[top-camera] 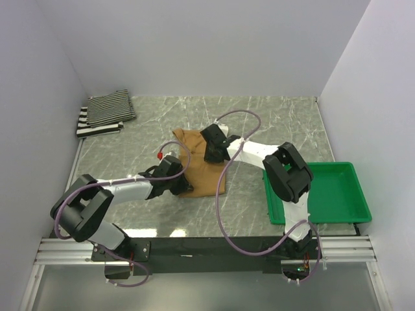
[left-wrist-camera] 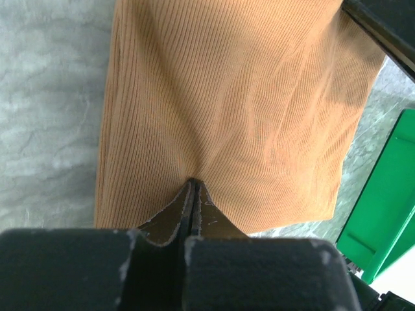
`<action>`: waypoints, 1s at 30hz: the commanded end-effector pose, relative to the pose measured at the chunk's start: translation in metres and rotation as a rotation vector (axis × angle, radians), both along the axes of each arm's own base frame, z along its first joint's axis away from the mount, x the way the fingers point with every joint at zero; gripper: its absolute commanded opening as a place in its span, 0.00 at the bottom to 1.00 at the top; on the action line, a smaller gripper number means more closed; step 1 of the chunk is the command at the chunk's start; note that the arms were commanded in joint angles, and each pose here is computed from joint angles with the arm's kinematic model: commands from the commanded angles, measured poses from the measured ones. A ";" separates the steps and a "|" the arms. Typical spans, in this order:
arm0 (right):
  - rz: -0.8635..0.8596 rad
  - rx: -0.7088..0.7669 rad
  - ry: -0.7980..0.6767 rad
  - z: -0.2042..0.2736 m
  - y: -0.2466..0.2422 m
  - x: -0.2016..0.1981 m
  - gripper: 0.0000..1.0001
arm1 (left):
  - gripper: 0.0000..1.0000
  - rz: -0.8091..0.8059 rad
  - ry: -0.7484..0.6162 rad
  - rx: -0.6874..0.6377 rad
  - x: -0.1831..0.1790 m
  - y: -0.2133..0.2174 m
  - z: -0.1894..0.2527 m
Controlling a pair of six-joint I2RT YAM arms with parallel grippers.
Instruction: Fold and stack the tank tops
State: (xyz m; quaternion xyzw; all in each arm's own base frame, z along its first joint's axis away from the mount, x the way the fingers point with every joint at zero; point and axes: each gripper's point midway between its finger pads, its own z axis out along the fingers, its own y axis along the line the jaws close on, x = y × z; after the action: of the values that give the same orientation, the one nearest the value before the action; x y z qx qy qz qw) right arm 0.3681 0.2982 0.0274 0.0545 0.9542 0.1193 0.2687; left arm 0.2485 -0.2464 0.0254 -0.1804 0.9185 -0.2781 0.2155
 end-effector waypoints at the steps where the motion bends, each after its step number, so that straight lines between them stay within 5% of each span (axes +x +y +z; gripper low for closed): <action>1: 0.026 -0.016 0.038 -0.021 0.004 -0.028 0.24 | 0.01 -0.009 0.009 -0.005 -0.016 0.002 0.000; 14: 0.108 0.004 0.047 -0.030 -0.003 -0.146 0.24 | 0.06 0.083 -0.089 -0.035 -0.052 0.042 0.065; 20: 0.092 0.078 -0.055 0.028 0.010 -0.122 0.29 | 0.05 0.294 -0.178 0.006 0.010 0.096 0.102; 30: 0.073 0.197 -0.150 0.089 0.049 -0.055 0.31 | 0.01 0.454 -0.071 0.077 0.104 0.151 0.056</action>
State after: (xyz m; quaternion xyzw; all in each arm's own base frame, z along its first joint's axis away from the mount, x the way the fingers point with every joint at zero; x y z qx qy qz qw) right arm 0.2828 0.3417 0.1040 0.0243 0.9249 0.2134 0.3138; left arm 0.3223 -0.0906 0.0681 -0.3860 0.8592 -0.1696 0.2898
